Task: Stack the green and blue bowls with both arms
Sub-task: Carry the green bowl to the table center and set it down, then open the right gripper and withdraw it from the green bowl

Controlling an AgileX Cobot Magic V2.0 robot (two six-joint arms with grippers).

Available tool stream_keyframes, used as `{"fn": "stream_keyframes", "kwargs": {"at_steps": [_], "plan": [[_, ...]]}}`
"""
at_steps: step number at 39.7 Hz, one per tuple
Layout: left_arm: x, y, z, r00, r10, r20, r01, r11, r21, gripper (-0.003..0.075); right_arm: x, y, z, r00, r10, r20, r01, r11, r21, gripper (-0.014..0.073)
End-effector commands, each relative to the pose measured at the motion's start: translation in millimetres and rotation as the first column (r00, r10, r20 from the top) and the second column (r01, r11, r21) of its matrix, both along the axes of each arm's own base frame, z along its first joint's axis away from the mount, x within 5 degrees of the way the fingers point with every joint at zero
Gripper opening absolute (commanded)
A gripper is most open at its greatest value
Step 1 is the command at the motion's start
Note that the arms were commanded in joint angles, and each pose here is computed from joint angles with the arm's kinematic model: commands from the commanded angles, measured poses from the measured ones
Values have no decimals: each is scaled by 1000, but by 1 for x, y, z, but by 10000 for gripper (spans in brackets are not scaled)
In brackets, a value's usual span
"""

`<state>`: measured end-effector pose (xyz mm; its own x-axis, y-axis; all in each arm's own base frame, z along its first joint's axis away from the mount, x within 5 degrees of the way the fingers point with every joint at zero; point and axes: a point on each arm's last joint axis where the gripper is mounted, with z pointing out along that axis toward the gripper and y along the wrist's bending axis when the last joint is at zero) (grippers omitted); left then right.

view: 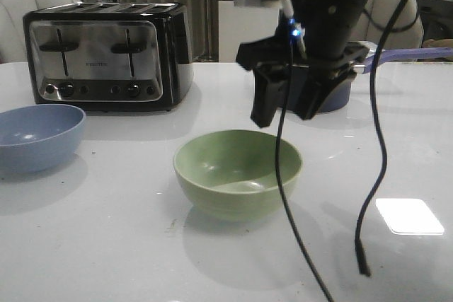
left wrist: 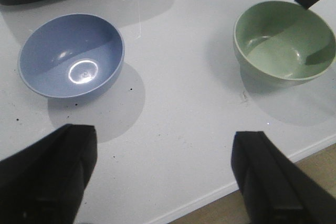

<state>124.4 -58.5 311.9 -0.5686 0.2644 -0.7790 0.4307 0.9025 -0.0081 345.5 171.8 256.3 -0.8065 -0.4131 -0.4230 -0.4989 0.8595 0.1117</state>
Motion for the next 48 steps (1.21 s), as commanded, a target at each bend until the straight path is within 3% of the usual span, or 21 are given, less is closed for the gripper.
{"fn": "stream_keyframes", "kwargs": {"at_steps": [1,8,19,36,48], "plan": [[3,-3,15,996,-4,84,8,999,-50,582,-24,-9,57,988,30,151,-38,998,49,528],[3,-3,15,996,-4,84,8,999,-50,582,-72,-23,91,957,80,278,-103,992,68,528],[3,-3,15,996,-4,84,8,999,-50,582,-152,-59,109,912,76,404,-131,985,110,528],[4,-3,15,996,-4,85,8,999,-50,582,-241,-105,82,872,50,487,-138,980,145,528],[3,-3,15,997,-4,79,8,999,-47,582,-254,-111,70,870,45,492,-139,978,155,528]]}}
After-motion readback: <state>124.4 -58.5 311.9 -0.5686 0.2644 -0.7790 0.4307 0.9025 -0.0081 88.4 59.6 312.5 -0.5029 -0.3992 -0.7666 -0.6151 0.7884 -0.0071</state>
